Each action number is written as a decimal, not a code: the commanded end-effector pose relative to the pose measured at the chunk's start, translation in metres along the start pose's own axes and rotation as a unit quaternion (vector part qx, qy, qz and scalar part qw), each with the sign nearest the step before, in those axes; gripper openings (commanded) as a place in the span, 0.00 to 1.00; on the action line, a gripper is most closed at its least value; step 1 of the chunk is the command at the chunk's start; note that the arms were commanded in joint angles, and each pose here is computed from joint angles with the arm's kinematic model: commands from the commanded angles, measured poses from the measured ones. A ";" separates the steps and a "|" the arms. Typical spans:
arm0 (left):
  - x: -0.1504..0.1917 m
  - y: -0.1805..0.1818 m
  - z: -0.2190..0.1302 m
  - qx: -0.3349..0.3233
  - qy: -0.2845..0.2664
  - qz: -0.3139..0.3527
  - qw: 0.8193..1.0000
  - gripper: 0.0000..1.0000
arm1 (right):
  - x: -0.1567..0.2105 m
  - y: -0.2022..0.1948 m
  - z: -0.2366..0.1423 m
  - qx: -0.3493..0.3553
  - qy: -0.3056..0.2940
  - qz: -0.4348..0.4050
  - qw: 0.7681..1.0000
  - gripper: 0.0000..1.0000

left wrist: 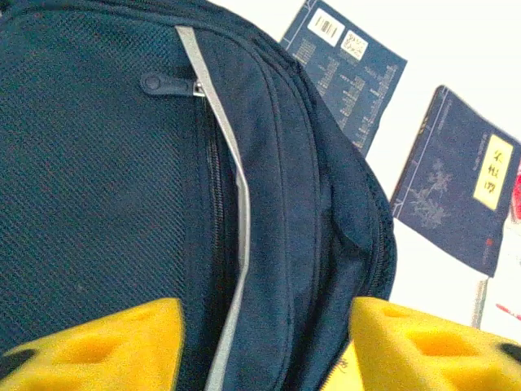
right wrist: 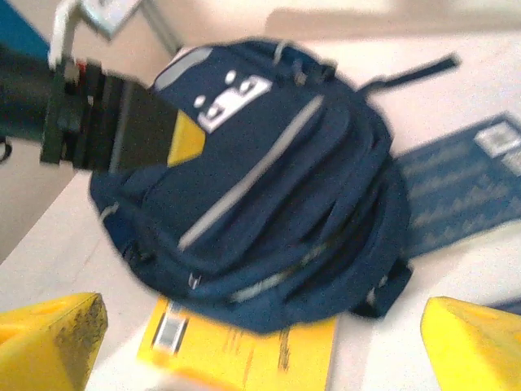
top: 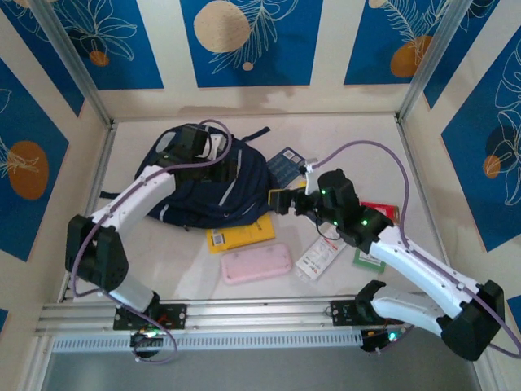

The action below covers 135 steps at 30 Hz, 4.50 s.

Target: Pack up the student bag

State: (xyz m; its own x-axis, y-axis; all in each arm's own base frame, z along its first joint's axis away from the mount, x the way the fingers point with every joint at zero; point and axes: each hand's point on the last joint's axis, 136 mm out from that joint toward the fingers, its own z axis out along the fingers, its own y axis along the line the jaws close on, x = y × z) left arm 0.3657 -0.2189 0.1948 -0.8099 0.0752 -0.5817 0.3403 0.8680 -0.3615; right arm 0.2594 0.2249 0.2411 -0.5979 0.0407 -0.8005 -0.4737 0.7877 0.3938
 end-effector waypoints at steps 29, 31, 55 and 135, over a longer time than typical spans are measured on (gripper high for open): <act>0.211 -0.047 0.050 0.052 0.131 0.058 0.988 0.73 | 0.265 0.011 0.036 0.048 0.374 0.090 0.922 0.18; 0.217 -0.053 0.055 0.071 0.142 0.049 0.986 0.72 | 0.259 -0.004 0.040 0.085 0.353 0.095 0.927 0.18; 0.211 -0.090 0.062 0.054 0.138 0.049 0.988 0.79 | 0.161 -0.078 0.029 0.168 0.245 0.221 0.929 0.67; 0.170 -0.137 -0.022 0.059 0.033 0.331 0.941 0.80 | 0.045 0.004 -0.058 -0.205 0.164 0.278 0.924 0.79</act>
State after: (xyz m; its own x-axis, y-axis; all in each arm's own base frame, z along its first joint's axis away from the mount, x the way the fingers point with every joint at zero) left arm 0.1740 -0.3066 0.1417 -0.5344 0.6029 -0.5924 0.7641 0.6442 -0.0338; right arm 0.2127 0.1743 0.1998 -0.9293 0.2640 -0.2584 -0.0769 0.5459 0.8343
